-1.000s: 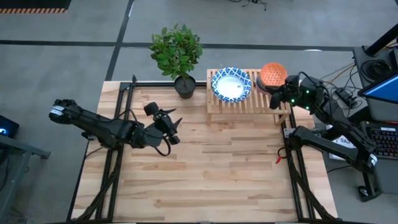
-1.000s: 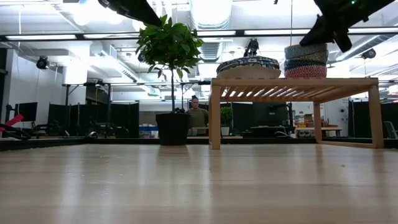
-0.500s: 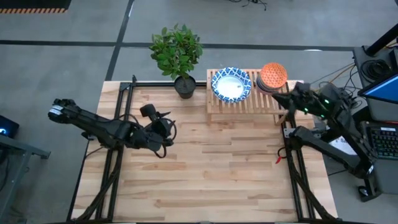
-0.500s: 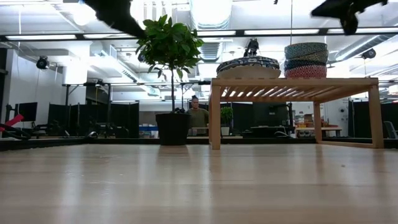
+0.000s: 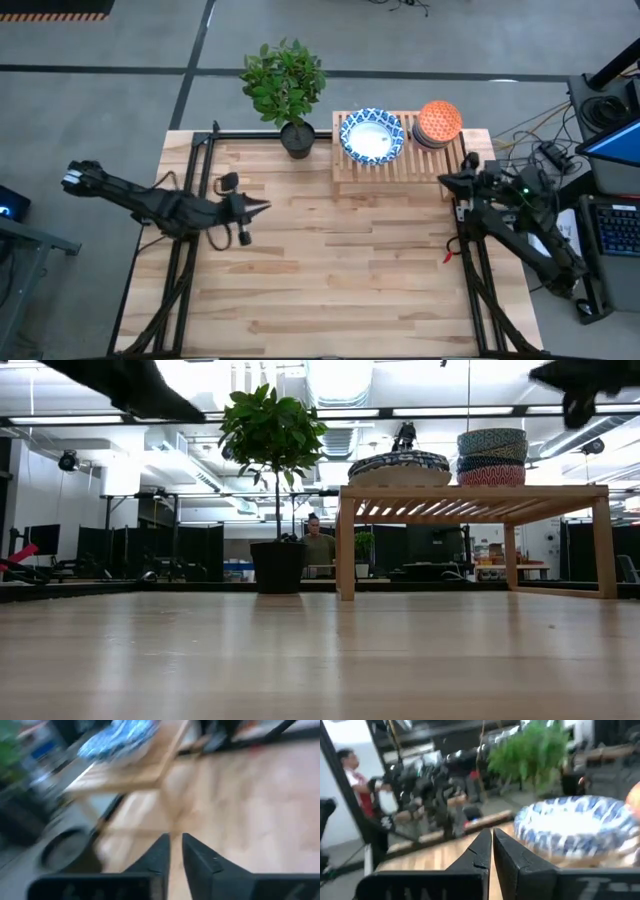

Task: Place and stack bowls onto a shelf
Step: Return to Home Position

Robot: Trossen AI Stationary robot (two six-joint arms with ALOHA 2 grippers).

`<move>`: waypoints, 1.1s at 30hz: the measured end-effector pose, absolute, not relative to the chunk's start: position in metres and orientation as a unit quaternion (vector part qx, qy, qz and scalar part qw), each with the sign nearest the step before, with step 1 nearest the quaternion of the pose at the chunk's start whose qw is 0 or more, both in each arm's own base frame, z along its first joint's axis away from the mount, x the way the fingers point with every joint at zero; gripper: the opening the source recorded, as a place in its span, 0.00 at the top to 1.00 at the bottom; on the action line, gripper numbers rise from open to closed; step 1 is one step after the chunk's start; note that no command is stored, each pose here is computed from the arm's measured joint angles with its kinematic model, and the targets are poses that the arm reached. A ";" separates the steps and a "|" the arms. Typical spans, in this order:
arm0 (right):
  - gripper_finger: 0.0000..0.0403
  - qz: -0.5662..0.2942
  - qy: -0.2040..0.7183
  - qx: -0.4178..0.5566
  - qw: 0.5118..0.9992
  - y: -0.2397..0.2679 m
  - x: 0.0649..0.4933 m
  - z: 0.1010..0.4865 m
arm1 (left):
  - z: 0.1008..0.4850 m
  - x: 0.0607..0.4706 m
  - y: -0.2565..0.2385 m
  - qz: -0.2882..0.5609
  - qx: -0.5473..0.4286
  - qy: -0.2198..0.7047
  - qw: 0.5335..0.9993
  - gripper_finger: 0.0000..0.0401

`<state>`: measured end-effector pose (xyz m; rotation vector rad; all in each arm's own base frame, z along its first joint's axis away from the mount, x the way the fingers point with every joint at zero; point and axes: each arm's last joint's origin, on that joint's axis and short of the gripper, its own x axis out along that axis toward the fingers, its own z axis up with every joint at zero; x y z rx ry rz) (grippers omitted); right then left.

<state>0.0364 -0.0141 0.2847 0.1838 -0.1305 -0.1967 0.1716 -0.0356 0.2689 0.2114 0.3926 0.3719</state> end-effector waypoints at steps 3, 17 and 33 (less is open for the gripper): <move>0.98 -0.073 -0.069 0.085 0.991 -0.018 0.042 0.276 | 0.266 0.159 -0.034 0.122 0.098 0.118 0.981 0.98; 0.98 -0.024 -0.079 0.042 0.996 -0.039 0.067 0.225 | 0.237 0.104 -0.018 0.104 0.039 -0.044 0.993 1.00; 0.98 0.005 -0.072 -0.001 0.997 -0.047 0.077 0.184 | 0.219 0.083 -0.013 0.076 0.037 -0.101 0.991 1.00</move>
